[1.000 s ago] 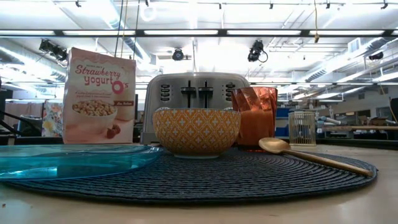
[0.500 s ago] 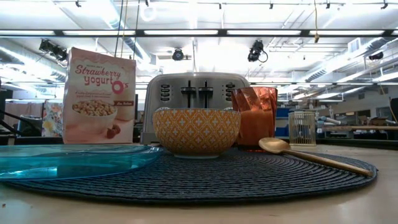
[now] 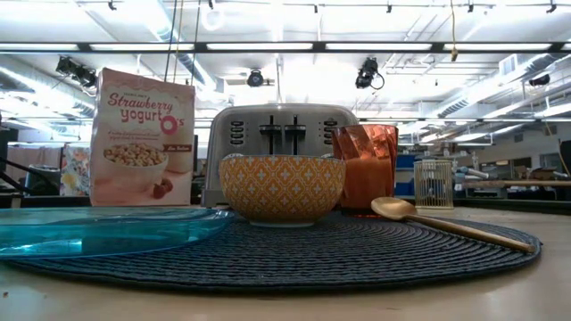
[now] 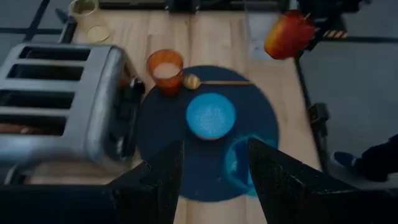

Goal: Arrange a breakfast setting
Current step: Put the red apple on the top left side of the blue bowl

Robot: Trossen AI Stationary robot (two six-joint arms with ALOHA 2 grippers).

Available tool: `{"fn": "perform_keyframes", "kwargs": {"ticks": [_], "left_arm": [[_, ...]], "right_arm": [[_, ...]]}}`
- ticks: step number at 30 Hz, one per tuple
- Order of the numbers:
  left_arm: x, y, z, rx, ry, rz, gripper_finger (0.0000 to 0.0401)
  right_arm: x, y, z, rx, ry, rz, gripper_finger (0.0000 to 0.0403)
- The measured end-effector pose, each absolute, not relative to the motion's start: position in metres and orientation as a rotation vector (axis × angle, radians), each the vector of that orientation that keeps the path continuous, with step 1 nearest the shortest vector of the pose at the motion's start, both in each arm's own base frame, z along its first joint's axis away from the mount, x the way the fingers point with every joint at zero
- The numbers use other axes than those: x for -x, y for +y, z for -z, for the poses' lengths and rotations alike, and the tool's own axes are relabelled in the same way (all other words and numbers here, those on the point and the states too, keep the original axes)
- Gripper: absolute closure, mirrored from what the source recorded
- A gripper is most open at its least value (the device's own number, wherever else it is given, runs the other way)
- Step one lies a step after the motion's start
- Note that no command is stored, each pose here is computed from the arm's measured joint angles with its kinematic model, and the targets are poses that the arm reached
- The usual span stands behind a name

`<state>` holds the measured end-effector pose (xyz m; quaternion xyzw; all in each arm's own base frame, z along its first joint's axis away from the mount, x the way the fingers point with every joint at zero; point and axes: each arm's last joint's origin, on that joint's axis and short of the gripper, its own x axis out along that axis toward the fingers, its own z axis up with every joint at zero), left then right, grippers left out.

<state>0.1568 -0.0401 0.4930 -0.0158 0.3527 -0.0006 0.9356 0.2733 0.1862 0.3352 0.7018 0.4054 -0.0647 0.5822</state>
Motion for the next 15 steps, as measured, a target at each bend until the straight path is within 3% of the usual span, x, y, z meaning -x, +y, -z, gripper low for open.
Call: {"fn": "perform_keyframes", "kwargs": {"ticks": [9,15], "left_arm": [[-0.139,-0.033,-0.487,0.051,0.809,-0.116,0.0218],[-0.127,-0.029,-0.491,0.076,0.779,-0.122,0.0218]], "right_arm": [[-0.337,0.159,-0.307,-1.924,0.634,0.316,0.0385],[-0.373,0.142,-0.294,-2.078,0.456,0.268,0.0385]]}}
